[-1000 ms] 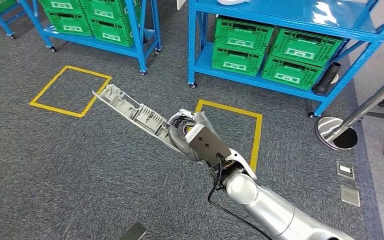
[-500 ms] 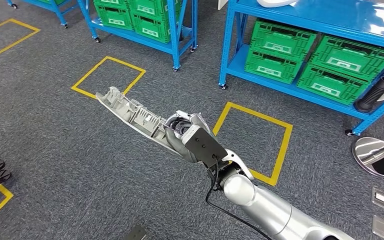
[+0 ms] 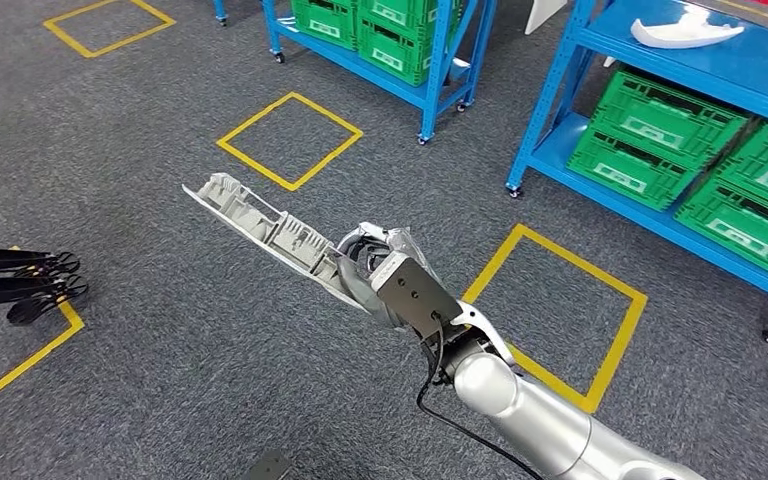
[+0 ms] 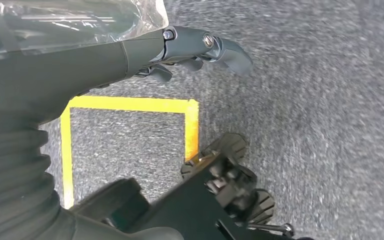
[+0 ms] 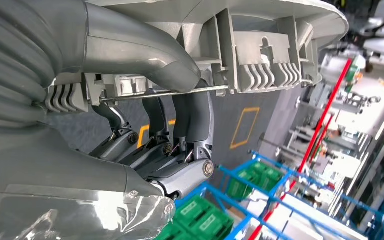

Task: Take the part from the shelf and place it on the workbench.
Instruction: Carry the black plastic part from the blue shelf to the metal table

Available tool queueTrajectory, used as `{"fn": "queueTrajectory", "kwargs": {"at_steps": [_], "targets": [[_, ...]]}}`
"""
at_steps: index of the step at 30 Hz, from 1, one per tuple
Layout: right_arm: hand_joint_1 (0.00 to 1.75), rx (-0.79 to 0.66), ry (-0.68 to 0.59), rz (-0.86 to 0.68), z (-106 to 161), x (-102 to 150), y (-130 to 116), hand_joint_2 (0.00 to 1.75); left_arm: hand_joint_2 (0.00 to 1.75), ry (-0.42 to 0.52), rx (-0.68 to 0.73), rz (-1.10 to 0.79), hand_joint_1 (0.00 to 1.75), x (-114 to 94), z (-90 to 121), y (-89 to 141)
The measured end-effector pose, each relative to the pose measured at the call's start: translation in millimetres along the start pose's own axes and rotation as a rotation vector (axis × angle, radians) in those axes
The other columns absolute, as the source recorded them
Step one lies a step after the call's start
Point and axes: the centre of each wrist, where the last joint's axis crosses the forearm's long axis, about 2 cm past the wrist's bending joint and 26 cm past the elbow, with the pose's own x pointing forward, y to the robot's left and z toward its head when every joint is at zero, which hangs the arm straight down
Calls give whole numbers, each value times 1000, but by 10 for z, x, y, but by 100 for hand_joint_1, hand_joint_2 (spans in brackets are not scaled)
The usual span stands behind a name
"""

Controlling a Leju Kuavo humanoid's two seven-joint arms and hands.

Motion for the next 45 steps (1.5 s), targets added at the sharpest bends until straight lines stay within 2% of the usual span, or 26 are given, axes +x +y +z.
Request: {"fn": "queueTrajectory", "kwargs": {"at_steps": [45], "targets": [[175, -8, 14, 16, 79, 31, -16, 175, 175, 9, 1, -16, 0, -2, 4, 13]]}}
